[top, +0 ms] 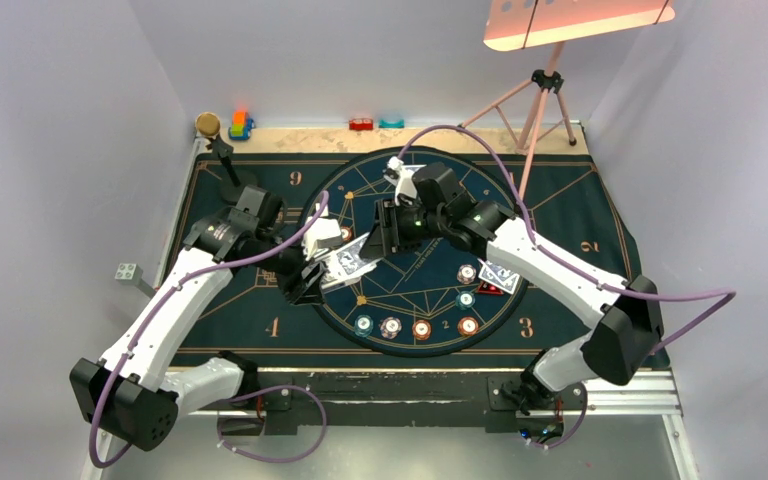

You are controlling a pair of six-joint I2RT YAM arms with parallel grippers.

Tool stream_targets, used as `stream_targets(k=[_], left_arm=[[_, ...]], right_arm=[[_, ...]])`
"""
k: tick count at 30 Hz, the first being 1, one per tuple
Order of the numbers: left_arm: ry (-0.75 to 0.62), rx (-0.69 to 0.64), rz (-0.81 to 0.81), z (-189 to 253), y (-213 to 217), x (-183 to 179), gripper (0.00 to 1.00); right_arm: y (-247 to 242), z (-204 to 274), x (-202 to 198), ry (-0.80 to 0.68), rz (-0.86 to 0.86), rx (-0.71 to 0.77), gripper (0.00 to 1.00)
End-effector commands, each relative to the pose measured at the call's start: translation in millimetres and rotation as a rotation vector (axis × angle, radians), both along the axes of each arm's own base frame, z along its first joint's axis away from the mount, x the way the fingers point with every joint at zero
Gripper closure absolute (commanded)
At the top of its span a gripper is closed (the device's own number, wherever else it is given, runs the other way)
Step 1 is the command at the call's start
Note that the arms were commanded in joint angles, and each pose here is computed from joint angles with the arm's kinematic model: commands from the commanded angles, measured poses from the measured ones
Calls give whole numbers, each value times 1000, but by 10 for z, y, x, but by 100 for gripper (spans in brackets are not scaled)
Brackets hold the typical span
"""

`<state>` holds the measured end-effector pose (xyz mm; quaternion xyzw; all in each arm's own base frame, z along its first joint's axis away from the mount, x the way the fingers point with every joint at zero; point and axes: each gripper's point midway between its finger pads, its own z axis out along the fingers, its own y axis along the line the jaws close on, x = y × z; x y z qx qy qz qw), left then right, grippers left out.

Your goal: Distribute texas hold em gaming equipment

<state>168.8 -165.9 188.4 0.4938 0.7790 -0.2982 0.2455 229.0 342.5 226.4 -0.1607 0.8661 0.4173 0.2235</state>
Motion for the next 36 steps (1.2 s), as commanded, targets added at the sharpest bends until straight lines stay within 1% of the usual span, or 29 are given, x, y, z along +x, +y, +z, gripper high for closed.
stream_targets(k=[1, 4, 10, 18, 25, 30, 33, 36], left_arm=[[-62, -54, -18, 193, -52, 29, 91], [-65, -54, -19, 192, -52, 34, 91], [-65, -55, -18, 192, -52, 32, 91], [-64, -49, -17, 173, -44, 33, 91], [-62, -46, -18, 156, -39, 27, 91], [-61, -43, -17, 153, -31, 22, 91], [-63, -41, -17, 152, -26, 14, 91], [-60, -37, -15, 135, -16, 4, 91]], right_arm=[[-65, 323, 58, -101, -32, 20, 52], [-93, 362, 84, -116, -49, 12, 55], [-141, 408, 126, -142, -72, -9, 68], [-196, 625, 175, -190, -109, 3, 84], [-231, 758, 182, -153, -154, 37, 96], [-286, 856, 188, -112, -145, 116, 100], [-421, 898, 251, -98, -165, 148, 100], [-660, 1018, 399, -157, -236, 138, 100]])
